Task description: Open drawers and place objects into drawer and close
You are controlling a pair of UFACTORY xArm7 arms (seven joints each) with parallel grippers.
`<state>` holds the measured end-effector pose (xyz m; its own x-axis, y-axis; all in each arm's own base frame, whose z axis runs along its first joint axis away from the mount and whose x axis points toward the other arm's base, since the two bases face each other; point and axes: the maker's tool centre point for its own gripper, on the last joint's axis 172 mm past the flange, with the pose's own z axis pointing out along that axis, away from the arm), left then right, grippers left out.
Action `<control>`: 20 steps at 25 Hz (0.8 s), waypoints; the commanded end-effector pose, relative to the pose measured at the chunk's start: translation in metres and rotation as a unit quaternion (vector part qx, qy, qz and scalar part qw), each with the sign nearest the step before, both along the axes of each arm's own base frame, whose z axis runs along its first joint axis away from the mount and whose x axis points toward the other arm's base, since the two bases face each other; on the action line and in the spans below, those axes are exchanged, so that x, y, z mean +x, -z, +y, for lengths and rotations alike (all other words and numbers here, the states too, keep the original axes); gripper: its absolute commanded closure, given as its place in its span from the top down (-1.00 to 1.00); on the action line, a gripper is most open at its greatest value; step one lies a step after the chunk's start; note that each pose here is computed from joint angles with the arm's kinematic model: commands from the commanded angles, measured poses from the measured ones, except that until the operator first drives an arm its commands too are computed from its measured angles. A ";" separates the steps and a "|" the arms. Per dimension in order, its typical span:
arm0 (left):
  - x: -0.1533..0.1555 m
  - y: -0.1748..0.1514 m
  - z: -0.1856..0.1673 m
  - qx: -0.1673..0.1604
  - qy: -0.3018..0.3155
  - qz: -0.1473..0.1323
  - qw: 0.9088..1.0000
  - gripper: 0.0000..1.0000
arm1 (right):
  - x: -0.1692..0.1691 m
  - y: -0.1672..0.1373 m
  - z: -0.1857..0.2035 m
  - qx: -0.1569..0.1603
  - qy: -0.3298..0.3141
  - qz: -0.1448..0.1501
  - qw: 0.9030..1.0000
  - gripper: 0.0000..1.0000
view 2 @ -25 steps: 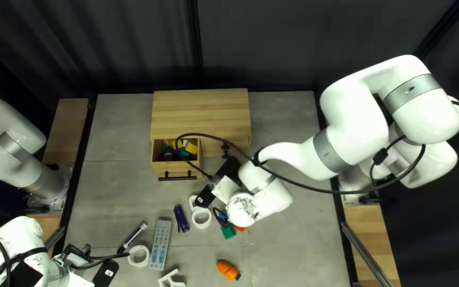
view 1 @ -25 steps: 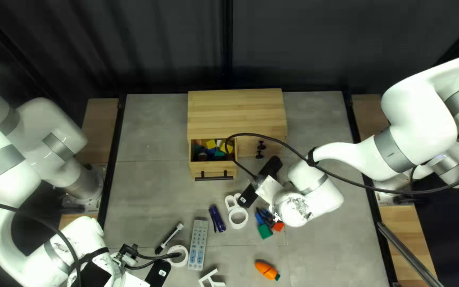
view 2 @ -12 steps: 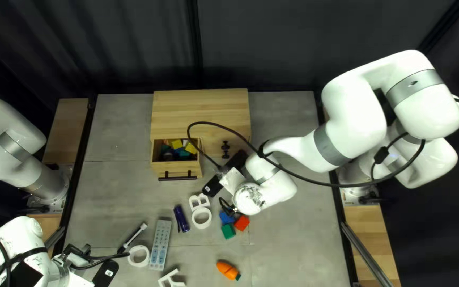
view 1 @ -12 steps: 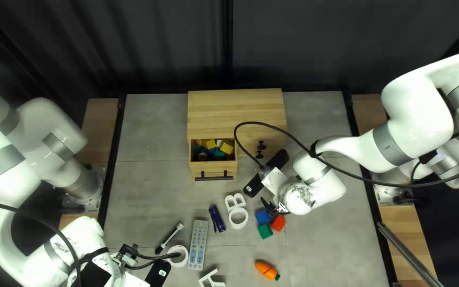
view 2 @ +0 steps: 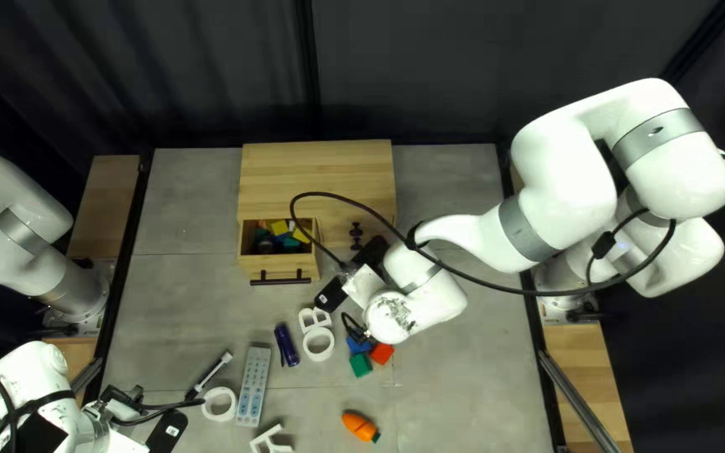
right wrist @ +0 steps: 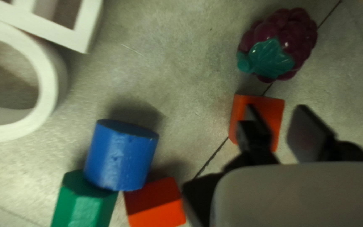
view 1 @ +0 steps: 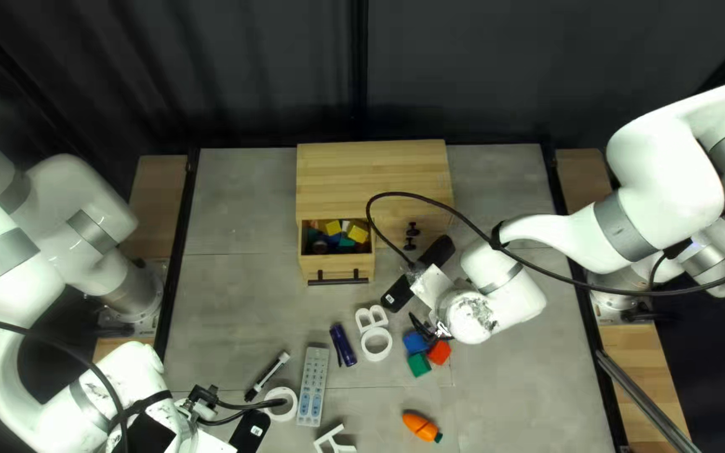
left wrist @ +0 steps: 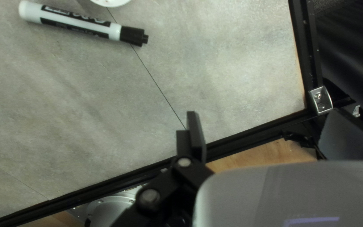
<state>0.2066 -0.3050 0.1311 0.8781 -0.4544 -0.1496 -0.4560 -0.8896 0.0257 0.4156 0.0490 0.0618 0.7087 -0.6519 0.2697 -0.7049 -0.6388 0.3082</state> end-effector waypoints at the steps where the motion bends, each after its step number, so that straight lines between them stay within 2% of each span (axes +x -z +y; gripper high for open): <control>1: 0.000 0.000 0.000 0.000 0.000 0.000 1.000 1.00 | -0.001 -0.022 0.007 -0.011 -0.005 -0.002 1.000 -1.00; 2: 0.000 0.000 0.000 0.000 0.000 0.000 1.000 1.00 | -0.003 -0.025 0.007 -0.013 -0.005 0.000 1.000 -0.84; 3: 0.000 0.000 0.000 0.000 0.000 0.000 1.000 1.00 | -0.004 -0.026 0.007 -0.014 -0.005 0.000 1.000 0.72; 4: 0.000 0.000 0.000 0.000 0.000 0.000 1.000 1.00 | -0.007 -0.024 0.007 -0.014 -0.006 0.000 1.000 1.00; 13: 0.000 0.000 0.000 0.000 0.000 0.000 1.000 1.00 | -0.016 0.001 0.001 -0.010 -0.013 -0.019 1.000 1.00; 20: 0.000 0.000 0.000 0.000 0.000 0.000 1.000 1.00 | -0.014 0.009 -0.002 -0.008 -0.017 -0.026 0.999 1.00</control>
